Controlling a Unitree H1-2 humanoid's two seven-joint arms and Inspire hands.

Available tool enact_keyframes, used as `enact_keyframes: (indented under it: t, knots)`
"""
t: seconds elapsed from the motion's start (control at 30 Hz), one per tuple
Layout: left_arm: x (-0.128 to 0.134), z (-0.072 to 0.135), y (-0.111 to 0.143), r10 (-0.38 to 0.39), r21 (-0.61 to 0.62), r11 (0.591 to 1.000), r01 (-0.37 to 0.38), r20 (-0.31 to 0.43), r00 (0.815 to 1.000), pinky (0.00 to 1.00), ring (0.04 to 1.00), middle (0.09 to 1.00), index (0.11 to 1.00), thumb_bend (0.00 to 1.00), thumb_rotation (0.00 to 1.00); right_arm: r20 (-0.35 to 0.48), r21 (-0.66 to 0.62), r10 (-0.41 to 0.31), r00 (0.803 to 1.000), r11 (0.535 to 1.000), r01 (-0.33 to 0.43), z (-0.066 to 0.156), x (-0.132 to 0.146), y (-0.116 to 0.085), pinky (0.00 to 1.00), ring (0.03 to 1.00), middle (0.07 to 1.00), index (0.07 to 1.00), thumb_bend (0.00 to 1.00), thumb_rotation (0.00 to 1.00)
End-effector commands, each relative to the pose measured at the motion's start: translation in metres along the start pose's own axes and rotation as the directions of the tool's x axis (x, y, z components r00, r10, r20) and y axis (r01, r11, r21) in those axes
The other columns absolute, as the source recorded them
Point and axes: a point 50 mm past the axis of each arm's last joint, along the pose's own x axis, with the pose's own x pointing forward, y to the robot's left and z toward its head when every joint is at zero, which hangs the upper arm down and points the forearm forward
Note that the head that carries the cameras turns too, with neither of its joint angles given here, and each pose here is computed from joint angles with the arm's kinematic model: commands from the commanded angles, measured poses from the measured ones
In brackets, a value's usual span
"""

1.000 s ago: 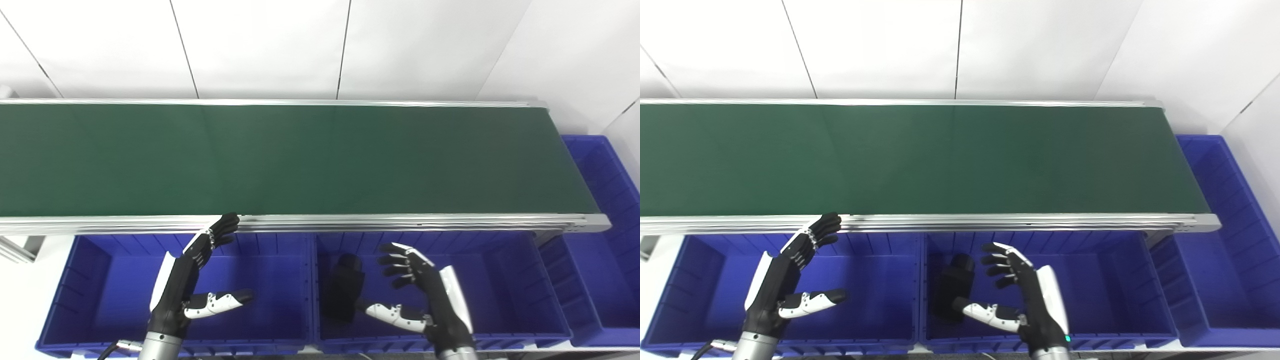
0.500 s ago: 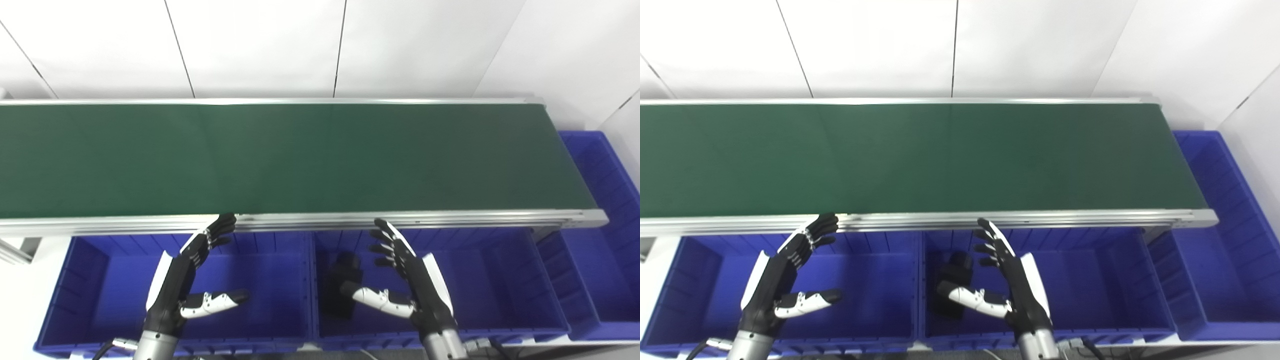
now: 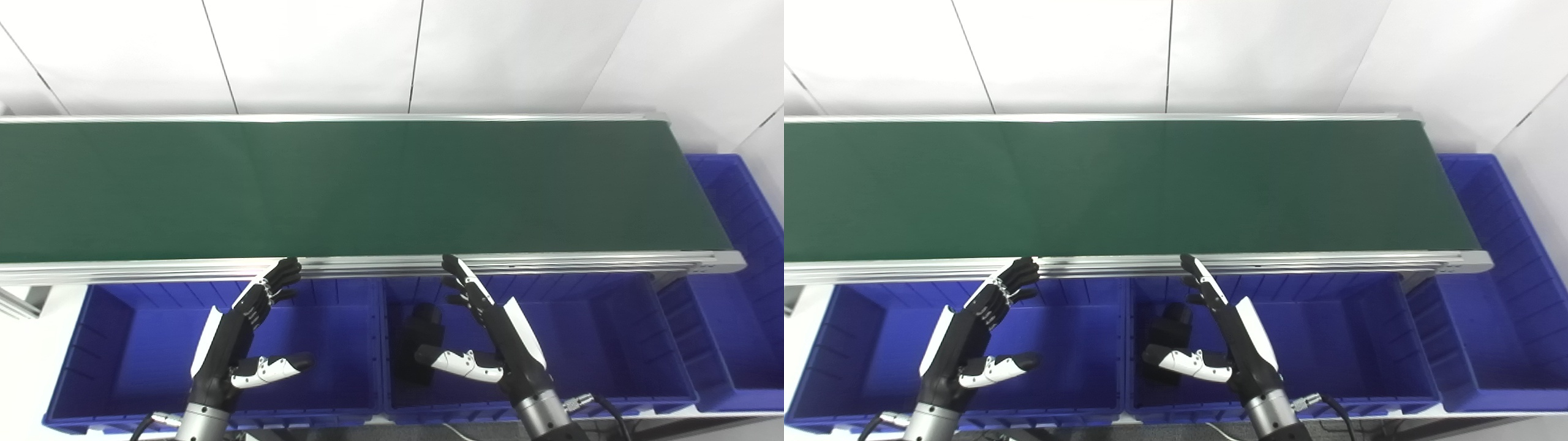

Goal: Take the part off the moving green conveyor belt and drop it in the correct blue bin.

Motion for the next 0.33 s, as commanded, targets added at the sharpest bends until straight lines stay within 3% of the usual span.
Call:
enact_keyframes:
  t: [0.0, 0.3]
  knots:
    - [0.0064, 0.0104, -0.0021, -0.008, -0.007, 1.000, 0.009, 0.060, 0.998, 0.79, 0.839, 0.862, 0.862, 0.91, 0.49, 0.089, 0.018, -0.020, 0.996, 1.000, 0.018, 0.0073, 0.0009, -0.0040, 0.81, 0.882, 0.927, 0.949, 0.86, 0.54]
    - [0.0059, 0.0058, -0.0053, -0.003, 0.000, 1.000, 0.003, 0.043, 0.999, 0.79, 0.846, 0.871, 0.868, 0.90, 0.48, 0.070, 0.062, -0.036, 0.997, 0.998, 0.032, 0.0023, -0.0037, -0.0035, 0.79, 0.870, 0.916, 0.944, 0.84, 0.53]
